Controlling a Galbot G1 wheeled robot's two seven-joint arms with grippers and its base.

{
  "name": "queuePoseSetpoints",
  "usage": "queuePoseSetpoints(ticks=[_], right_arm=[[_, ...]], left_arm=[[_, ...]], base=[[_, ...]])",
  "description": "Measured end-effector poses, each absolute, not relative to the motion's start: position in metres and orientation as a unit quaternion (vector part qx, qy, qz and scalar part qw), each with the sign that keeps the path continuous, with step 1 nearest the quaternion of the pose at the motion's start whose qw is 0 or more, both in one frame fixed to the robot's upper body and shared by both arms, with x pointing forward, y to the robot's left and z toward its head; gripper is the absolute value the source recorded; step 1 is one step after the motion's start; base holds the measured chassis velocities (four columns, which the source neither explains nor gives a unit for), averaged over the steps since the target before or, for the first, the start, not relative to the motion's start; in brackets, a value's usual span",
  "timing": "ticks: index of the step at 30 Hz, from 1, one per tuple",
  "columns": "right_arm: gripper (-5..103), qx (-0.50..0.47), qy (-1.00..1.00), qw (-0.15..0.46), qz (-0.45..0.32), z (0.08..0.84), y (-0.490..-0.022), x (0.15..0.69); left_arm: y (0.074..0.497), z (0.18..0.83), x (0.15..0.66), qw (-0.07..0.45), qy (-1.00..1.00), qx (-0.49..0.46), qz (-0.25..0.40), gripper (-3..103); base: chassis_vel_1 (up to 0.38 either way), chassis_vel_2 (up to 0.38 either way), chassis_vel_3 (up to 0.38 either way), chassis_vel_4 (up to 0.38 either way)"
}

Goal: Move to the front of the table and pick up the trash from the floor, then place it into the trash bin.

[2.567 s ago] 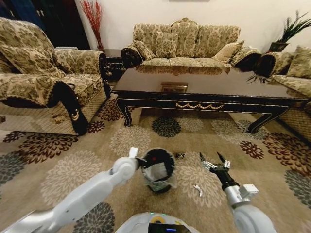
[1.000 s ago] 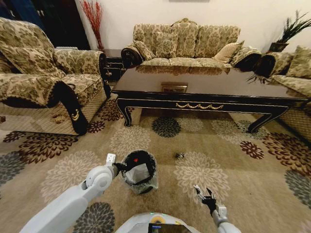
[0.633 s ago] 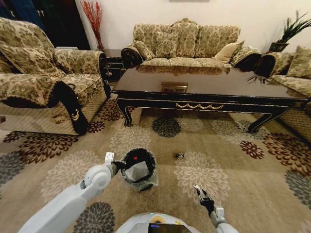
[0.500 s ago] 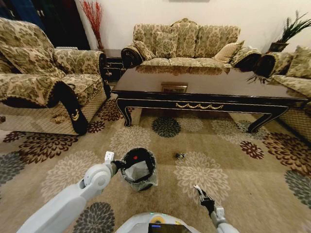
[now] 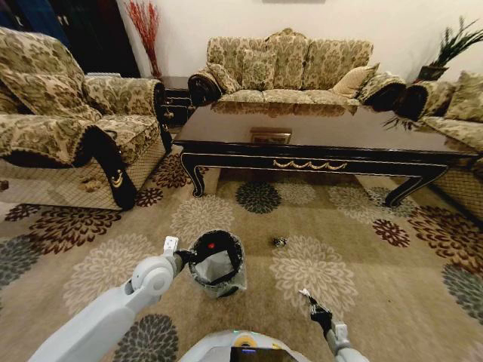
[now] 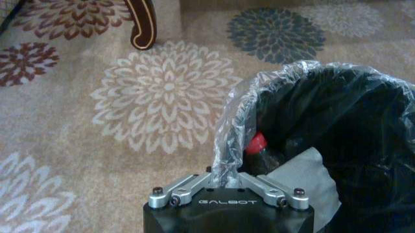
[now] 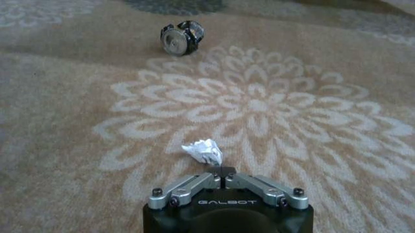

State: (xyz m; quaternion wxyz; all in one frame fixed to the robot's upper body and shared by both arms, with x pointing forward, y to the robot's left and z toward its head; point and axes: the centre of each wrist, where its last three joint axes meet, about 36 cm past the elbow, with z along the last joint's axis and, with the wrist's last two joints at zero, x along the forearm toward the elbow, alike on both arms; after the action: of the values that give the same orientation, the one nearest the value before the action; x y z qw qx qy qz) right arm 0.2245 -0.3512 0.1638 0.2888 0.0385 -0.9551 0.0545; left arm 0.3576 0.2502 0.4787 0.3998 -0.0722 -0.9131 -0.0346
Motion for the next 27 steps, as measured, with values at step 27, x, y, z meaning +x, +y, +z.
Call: queuePoseSetpoints(ticks=[27], right_arm=[[0,0.029,-0.984,0.169,-0.055,0.331,-0.339,0.222]], left_arm=[[0.218,0.486,0.388,0.394,-0.913,-0.103,-0.031,2]], base=[[0.000,0.000,0.000,0.000]])
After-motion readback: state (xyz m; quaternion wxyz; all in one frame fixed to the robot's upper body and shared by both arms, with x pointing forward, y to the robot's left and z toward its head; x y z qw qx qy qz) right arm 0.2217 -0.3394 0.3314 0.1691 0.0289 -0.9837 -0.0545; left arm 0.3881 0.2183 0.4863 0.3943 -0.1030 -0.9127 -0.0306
